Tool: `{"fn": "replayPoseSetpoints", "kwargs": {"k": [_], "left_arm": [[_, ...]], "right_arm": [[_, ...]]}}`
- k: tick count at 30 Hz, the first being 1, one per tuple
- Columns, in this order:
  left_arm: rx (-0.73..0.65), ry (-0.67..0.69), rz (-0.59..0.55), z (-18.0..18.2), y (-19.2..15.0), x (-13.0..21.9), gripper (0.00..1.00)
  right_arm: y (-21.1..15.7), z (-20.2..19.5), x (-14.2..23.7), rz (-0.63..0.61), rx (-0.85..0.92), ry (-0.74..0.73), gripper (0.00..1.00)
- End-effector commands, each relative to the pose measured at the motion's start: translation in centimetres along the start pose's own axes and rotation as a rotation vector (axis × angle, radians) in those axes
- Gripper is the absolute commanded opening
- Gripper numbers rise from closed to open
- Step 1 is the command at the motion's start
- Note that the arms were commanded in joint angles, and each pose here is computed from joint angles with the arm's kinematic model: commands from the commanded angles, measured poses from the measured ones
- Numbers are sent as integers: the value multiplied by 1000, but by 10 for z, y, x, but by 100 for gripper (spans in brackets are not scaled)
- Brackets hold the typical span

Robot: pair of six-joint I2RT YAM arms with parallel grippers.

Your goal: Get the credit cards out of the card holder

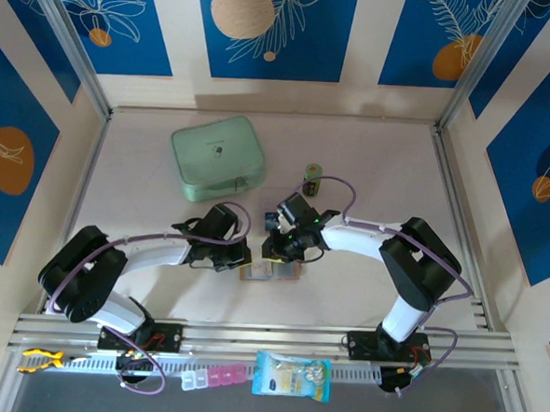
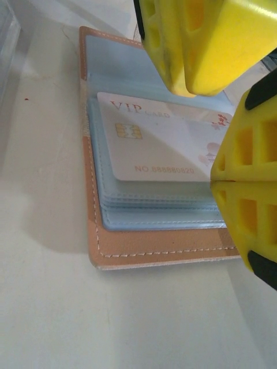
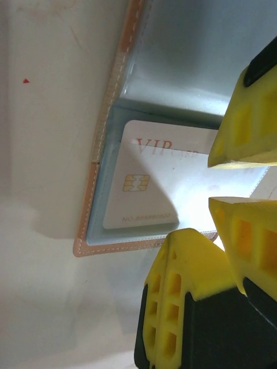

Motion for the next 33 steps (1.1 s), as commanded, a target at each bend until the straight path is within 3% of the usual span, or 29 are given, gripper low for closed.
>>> {"fn": "replayPoseSetpoints", "kwargs": {"k": [1,14,33], "left_arm": [[-10,48,19,10,-5,-3,4],[0,61,26,16,-7,-4,4],[-8,54,24,9,-5,0,4]], "right_arm": [[-3,-1,-6,30,-18,16,21],[-8,-25,-10,34,-53,-93,21],[-2,-23,3,5,-14,-130,21]]}}
Point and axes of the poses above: each hand's point on the last joint's axis, 136 mm out from that joint toward the fingers, its own x axis back along the fingers, its own z axis along the line the jaws close on, y = z × x, the point moved 1 cm from there along x, back along the fingers
